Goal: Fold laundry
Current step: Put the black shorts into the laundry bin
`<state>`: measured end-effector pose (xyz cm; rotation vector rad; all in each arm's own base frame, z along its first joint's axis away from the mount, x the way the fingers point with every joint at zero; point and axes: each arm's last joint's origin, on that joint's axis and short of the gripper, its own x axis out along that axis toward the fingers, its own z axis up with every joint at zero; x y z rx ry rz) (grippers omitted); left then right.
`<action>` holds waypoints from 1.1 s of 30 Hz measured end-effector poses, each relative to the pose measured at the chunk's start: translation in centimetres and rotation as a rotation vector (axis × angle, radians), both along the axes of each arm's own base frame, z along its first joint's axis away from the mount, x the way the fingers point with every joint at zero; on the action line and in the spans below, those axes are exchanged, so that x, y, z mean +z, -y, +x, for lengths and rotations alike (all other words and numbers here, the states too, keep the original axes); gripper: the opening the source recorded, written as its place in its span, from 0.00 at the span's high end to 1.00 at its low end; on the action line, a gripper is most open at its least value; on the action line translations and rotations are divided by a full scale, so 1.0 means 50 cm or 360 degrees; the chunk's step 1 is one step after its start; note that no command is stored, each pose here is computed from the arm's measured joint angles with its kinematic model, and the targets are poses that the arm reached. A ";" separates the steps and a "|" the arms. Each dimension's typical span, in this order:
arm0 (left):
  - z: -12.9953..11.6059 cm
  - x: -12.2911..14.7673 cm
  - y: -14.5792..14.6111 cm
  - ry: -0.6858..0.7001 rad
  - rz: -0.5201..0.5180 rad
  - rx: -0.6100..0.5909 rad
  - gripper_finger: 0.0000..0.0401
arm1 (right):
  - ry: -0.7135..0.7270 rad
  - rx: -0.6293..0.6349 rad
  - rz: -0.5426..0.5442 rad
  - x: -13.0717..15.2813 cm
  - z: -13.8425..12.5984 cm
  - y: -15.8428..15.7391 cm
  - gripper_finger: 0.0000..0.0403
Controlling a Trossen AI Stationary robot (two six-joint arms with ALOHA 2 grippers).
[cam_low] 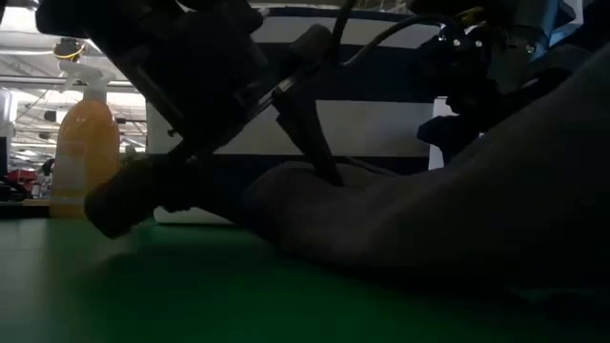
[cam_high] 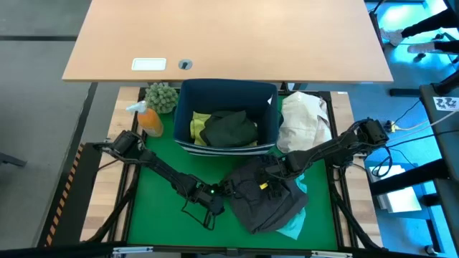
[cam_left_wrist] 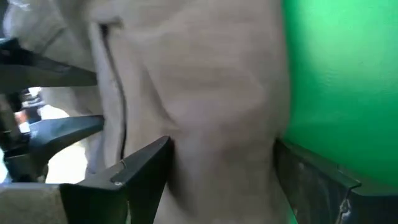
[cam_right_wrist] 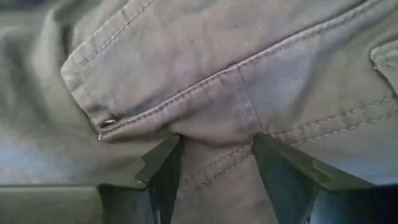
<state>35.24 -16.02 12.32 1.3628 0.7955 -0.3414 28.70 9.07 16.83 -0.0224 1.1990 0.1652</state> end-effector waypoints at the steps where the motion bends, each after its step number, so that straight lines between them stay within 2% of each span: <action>1: 0.003 -0.003 0.000 0.0023 0.0007 0.0014 0.31 | 0.0004 0.0000 0.0002 0.000 0.001 0.000 0.49; 10: 0.023 0.010 0.000 0.0247 -0.0028 0.0089 0.31 | 0.0073 0.0010 0.0044 0.004 0.009 -0.004 0.49; 20: 0.041 0.019 -0.019 0.0332 -0.0103 0.0116 0.34 | 0.0123 0.0025 0.0089 0.007 0.015 -0.007 0.49; 22: 0.043 0.019 -0.024 0.0336 -0.0106 0.0127 0.40 | 0.0124 0.0025 0.0089 0.007 0.015 -0.007 0.49; 24: 0.045 0.019 -0.028 0.0339 -0.0106 0.0136 0.50 | 0.0122 0.0025 0.0088 0.007 0.015 -0.007 0.49; 29: 0.043 0.020 -0.024 0.0344 -0.0107 0.0140 0.87 | 0.0052 0.0021 0.0066 0.024 0.014 -0.007 0.49; 30: 0.042 0.020 -0.022 0.0348 -0.0104 0.0144 0.92 | 0.0028 0.0009 0.0055 0.032 0.014 -0.007 0.49; 33: 0.039 0.023 -0.014 0.0363 -0.0089 0.0148 0.93 | -0.0031 -0.0029 0.0005 0.073 0.008 -0.010 0.49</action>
